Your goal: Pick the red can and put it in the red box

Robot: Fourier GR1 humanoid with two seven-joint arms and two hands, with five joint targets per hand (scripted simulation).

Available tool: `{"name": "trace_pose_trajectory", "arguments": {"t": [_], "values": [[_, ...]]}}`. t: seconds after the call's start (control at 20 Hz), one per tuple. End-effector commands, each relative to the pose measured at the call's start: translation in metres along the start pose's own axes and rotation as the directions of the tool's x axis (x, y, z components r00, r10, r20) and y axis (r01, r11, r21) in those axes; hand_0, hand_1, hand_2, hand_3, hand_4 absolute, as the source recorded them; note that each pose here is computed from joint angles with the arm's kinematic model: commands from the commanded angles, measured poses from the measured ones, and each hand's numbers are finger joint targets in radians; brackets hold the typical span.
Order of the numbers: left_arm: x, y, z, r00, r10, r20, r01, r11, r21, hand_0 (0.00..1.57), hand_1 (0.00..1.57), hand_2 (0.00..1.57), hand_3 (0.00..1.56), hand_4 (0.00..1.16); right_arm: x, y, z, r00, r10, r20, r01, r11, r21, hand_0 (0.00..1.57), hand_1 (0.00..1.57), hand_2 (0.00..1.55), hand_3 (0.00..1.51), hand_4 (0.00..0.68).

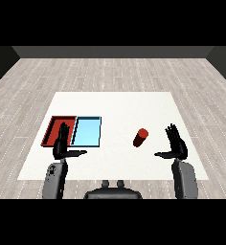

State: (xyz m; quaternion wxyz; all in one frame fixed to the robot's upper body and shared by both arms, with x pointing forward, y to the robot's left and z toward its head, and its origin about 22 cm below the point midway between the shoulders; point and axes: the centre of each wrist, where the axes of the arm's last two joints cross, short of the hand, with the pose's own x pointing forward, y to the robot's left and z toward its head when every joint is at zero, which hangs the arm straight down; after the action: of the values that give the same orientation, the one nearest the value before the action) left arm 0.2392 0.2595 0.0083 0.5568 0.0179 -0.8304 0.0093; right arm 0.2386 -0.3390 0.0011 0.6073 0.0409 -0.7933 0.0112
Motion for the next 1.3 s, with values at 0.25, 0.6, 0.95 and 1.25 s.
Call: {"name": "trace_pose_trajectory", "arguments": {"t": [0.25, 0.6, 0.95, 1.25], "values": [[-0.003, 0.006, 0.0123, 1.0, -0.02, 0.013, 0.02, 1.0, 0.002, 0.0, 0.0, 0.0, 0.0, 0.0, -0.008, 0.004, 0.01, 0.9993, -0.037, -0.009, 0.037, 0.9993, 0.004, 0.0, 0.0, 0.0, 0.0, 0.0], [-0.012, -0.007, 0.0041, 1.0, -0.006, -0.011, 0.006, 1.0, 0.004, 0.0, 0.0, 0.0, 0.0, 0.0, -0.024, -0.009, -0.03, 0.9988, -0.049, -0.01, 0.049, 0.9988, -0.009, 0.0, 0.0, 0.0, 0.0, 0.0], [0.005, -0.009, 0.0177, 1.0, 0.014, -0.004, -0.014, 1.0, -0.002, 0.0, 0.0, 0.0, 0.0, 0.0, -0.024, 0.029, -0.035, 0.9932, -0.115, -0.021, 0.115, 0.9934, -0.006, 0.0, 0.0, 0.0, 0.0, 0.0], [-0.012, -0.014, 0.0023, 1.0, 0.02, 0.024, -0.02, 1.0, -0.003, 0.0, 0.0, 0.0, 0.0, 0.0, -0.059, 0.032, -0.051, 0.9867, -0.141, -0.081, 0.14, 0.99, -0.013, 0.0, 0.0, 0.0, 0.0, 0.0]]}}
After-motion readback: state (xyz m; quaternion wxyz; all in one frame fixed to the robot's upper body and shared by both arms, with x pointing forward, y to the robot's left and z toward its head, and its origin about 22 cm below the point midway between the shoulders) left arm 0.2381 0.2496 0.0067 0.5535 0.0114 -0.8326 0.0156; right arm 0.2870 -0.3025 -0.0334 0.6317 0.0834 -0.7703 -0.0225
